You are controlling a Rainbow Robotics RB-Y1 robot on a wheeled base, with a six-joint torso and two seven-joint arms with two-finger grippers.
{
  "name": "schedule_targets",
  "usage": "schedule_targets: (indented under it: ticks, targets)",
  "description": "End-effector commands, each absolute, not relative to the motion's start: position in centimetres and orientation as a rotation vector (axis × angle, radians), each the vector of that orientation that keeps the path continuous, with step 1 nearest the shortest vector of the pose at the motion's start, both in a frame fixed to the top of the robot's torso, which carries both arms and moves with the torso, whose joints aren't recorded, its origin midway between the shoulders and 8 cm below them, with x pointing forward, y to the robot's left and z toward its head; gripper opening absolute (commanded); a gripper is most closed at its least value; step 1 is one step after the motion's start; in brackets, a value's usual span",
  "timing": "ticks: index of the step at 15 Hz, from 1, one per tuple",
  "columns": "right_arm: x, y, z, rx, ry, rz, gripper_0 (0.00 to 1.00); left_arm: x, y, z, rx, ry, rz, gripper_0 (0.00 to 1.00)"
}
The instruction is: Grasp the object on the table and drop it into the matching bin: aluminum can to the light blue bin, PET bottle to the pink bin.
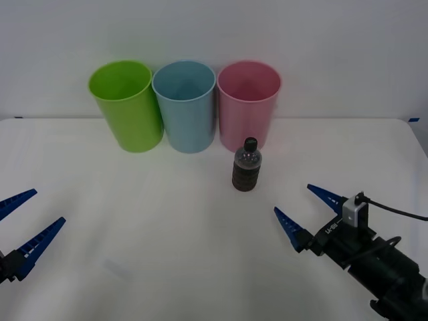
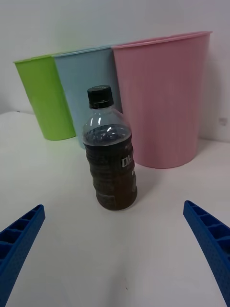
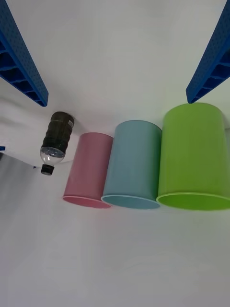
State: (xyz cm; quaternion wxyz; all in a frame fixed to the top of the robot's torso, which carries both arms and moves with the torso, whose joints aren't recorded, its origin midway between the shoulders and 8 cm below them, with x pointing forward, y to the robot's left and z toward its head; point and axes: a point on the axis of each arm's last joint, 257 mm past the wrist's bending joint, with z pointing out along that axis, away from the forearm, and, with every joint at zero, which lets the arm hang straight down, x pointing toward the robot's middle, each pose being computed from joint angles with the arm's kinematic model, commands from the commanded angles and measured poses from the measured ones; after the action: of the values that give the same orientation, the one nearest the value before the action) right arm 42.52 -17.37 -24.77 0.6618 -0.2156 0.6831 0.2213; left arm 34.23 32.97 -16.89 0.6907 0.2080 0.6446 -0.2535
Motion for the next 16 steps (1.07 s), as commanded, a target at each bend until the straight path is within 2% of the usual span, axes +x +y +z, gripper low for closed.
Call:
schedule_targets:
  ticks: [1,16]
  targets:
    - [43.5,-16.0,-24.8,-0.485,1.543,0.472,1.00,34.2,33.0,-16.9,0.465,1.441,-0.567,1.00]
    - [47.7,-10.5,-25.5,-0.467,1.572,0.341,1.00,34.2,33.0,-16.9,0.465,1.441,-0.567,1.00]
